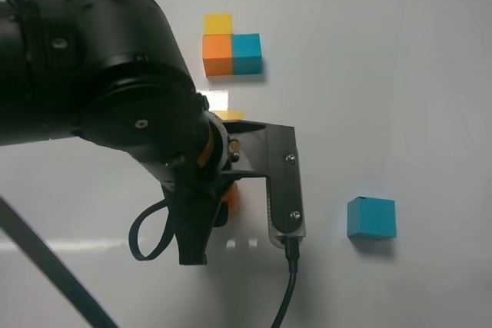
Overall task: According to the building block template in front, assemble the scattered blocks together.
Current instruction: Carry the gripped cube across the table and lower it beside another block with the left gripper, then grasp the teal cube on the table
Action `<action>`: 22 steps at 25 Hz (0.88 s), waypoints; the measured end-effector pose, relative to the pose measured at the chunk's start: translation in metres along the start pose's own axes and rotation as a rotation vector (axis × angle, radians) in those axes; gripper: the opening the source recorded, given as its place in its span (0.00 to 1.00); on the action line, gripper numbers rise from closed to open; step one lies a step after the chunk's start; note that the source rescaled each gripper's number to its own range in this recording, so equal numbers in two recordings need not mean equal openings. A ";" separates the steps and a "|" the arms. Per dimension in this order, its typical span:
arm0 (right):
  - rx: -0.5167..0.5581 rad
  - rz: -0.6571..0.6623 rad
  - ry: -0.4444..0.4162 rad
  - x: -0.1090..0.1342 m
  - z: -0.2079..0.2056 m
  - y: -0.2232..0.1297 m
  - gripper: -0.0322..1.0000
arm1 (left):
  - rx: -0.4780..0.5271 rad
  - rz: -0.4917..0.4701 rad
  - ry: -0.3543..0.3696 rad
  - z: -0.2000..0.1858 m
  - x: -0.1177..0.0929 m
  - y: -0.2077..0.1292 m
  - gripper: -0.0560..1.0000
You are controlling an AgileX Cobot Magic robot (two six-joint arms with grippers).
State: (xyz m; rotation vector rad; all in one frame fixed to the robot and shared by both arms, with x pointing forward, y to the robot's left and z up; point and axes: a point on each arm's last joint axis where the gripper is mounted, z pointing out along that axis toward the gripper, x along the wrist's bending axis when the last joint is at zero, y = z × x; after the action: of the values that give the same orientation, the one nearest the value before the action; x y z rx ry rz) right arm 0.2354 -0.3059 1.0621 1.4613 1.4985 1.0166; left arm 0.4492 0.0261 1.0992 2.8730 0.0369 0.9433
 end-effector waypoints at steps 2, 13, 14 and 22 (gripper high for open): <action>0.000 0.000 0.000 0.000 0.000 0.000 0.52 | 0.019 -0.001 -0.004 0.003 0.000 -0.002 0.74; 0.000 0.000 0.000 0.000 0.000 0.000 0.52 | -0.075 -0.053 0.006 -0.049 0.007 0.001 0.93; 0.000 0.000 0.000 0.000 0.000 0.000 0.52 | -0.083 -0.063 0.007 -0.058 0.010 0.000 0.93; 0.000 0.000 0.000 0.000 0.000 0.000 0.52 | -0.099 -0.387 0.121 -0.091 0.069 -0.052 0.93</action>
State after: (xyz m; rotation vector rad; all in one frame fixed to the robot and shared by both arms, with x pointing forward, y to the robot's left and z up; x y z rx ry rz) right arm 0.2354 -0.3059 1.0621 1.4612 1.4986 1.0166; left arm 0.4514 0.0915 1.2065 2.5782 0.5206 1.0002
